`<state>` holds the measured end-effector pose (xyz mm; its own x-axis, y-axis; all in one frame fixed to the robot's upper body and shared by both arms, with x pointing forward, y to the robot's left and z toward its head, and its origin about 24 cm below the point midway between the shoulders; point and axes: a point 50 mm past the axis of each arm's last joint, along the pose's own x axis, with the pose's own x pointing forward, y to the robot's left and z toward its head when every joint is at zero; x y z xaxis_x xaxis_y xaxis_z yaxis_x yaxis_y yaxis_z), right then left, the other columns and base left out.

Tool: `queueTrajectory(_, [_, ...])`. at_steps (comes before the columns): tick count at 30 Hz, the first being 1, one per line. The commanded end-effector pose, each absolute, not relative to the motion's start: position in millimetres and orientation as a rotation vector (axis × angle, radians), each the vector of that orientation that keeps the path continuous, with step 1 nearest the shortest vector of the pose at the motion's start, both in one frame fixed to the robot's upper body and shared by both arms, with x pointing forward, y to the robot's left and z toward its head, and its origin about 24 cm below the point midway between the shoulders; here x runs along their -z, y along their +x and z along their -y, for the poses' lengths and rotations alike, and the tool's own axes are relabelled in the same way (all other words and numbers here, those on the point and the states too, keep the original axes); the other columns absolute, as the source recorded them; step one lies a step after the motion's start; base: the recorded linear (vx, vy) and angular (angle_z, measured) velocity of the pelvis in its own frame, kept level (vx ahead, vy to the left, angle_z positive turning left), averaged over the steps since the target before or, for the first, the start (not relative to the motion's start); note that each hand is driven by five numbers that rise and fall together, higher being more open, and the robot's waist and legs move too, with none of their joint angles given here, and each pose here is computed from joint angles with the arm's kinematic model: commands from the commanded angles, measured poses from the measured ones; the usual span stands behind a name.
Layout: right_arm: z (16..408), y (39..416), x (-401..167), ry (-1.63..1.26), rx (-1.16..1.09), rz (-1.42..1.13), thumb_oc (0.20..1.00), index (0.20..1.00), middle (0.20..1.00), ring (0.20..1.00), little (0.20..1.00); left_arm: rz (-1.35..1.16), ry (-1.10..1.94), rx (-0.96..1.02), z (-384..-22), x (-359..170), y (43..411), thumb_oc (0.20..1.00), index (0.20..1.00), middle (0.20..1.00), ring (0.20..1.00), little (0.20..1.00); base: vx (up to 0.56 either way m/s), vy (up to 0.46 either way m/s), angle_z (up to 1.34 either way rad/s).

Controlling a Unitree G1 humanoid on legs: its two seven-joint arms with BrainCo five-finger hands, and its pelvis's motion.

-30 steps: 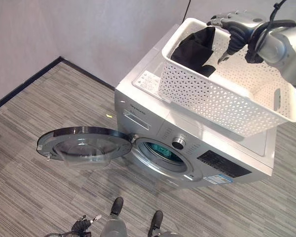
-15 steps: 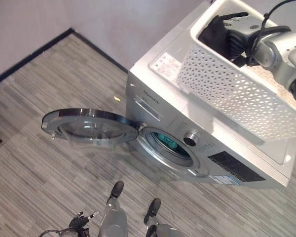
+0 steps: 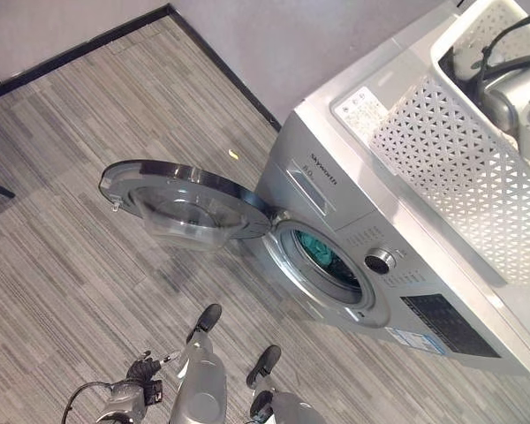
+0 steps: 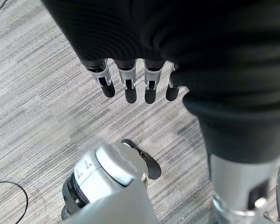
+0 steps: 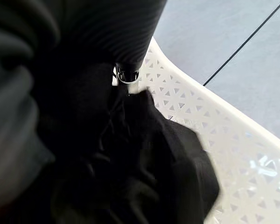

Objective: Grab the laundry basket,head to the washer,open it,put in the laundry and shut it.

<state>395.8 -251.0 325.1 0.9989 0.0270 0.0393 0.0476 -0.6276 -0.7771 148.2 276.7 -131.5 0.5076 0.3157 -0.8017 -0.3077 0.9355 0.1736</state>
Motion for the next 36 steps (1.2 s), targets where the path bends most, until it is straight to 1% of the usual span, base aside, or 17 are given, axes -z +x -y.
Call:
queueTrajectory(1, [264.6,376.6,-379.4,-2.108,0.406,0.315,0.200,0.200,0.200,0.200,0.200,-0.960,0.068,-0.409,-282.0,128.4,151.5,1.000,1.000,1.000,1.000,1.000,-0.16,0.126,0.12])
queueTrajectory(4, [286.8,360.9,-395.2,-1.909,0.579,0.388,0.200,0.200,0.200,0.200,0.200,-0.958,0.081,-0.420,-283.7,128.9,147.5,1.000,1.000,1.000,1.000,1.000,-0.10,0.059,0.00])
queueTrajectory(6, [300.7,349.3,-407.2,-1.648,0.689,0.465,0.200,0.200,0.200,0.200,0.200,-0.961,0.094,-0.415,-281.7,130.0,146.5,1.000,1.000,1.000,1.000,1.000,-0.05,0.022,-0.55])
queueTrajectory(8, [306.9,342.7,-412.3,-1.408,0.738,0.542,0.200,0.200,0.200,0.200,0.200,-0.973,0.113,-0.404,-279.0,132.1,143.4,1.000,1.000,1.000,1.000,1.000,-0.02,0.014,-0.23])
queueTrajectory(11, [306.3,336.0,-419.5,-1.245,0.754,0.630,0.200,0.200,0.200,0.200,0.200,-0.980,0.121,-0.398,-277.6,133.2,141.8,1.000,1.000,1.000,1.000,1.000,-0.04,0.007,-0.19])
queueTrajectory(12, [309.6,330.0,-422.7,-1.043,0.784,0.711,0.200,0.200,0.200,0.200,0.200,-0.994,0.125,-0.407,-276.7,135.2,137.3,1.000,1.000,1.000,1.000,1.000,-0.05,0.013,-0.25])
queueTrajectory(18, [297.8,329.6,-428.2,-0.799,0.719,0.811,0.200,0.200,0.200,0.200,0.200,-1.038,0.124,-0.400,-271.5,141.7,124.3,1.000,1.000,1.000,1.000,1.000,-0.03,0.000,-0.14])
queueTrajectory(19, [287.0,334.0,-429.1,-0.468,0.630,0.886,0.200,0.200,0.200,0.200,0.200,-1.049,0.095,-0.426,-270.5,143.9,118.0,1.000,1.000,1.000,1.000,1.000,0.02,-0.019,-0.15])
queueTrajectory(20, [279.8,339.4,-427.7,-0.326,0.570,0.895,0.200,0.200,0.200,0.200,0.200,-1.042,0.088,-0.430,-270.9,143.1,119.9,1.000,1.000,1.000,1.000,1.000,0.02,-0.020,-0.22])
queueTrajectory(21, [280.0,339.6,-427.6,-0.322,0.567,0.894,0.200,0.200,0.200,0.200,0.200,-1.042,0.088,-0.432,-271.6,143.0,119.4,1.000,1.000,1.000,1.000,1.000,-0.01,-0.014,-0.36])
queueTrajectory(24, [248.2,359.9,-428.6,0.080,0.383,0.862,0.200,0.200,0.200,0.200,0.200,-0.979,0.047,-0.443,-271.0,138.0,131.0,1.000,1.000,1.000,1.000,1.000,0.00,-0.017,-0.22])
queueTrajectory(26, [208.8,371.2,-434.0,0.281,0.239,0.827,0.200,0.200,0.200,0.200,0.200,-0.773,0.006,-0.371,-269.5,113.9,164.6,1.000,1.000,1.000,1.000,1.000,0.01,-0.039,-0.12])
queueTrajectory(27, [202.8,373.6,-433.0,0.370,0.211,0.816,0.200,0.200,0.200,0.200,0.200,-0.716,0.008,-0.333,-269.6,104.0,172.2,1.000,1.000,1.000,1.000,1.000,-0.04,-0.027,0.01])
queueTrajectory(28, [194.9,376.0,-433.6,0.476,0.176,0.797,0.200,0.200,0.200,0.200,0.200,-0.528,-0.003,-0.221,-265.0,67.2,197.2,1.000,1.000,1.000,1.000,1.000,-0.04,-0.021,0.11])
queueTrajectory(31, [188.6,376.6,-436.1,0.588,0.175,0.779,0.200,0.200,0.200,0.200,0.200,-0.331,0.031,-0.078,-265.2,13.3,211.1,1.000,1.000,1.000,1.000,1.000,0.02,-0.010,0.22])
queueTrajectory(32, [201.3,373.6,-440.5,0.649,0.220,0.780,0.200,0.200,0.200,0.200,0.200,-0.173,0.062,0.015,-267.1,-32.9,220.1,1.000,1.000,1.000,1.000,1.000,0.01,0.006,0.18])
queueTrajectory(36, [213.8,364.6,-451.0,0.686,0.252,0.828,0.200,0.200,0.200,0.200,0.200,0.020,0.065,0.092,-266.6,-85.1,225.4,1.000,1.000,1.000,1.000,1.000,0.01,0.008,0.08])
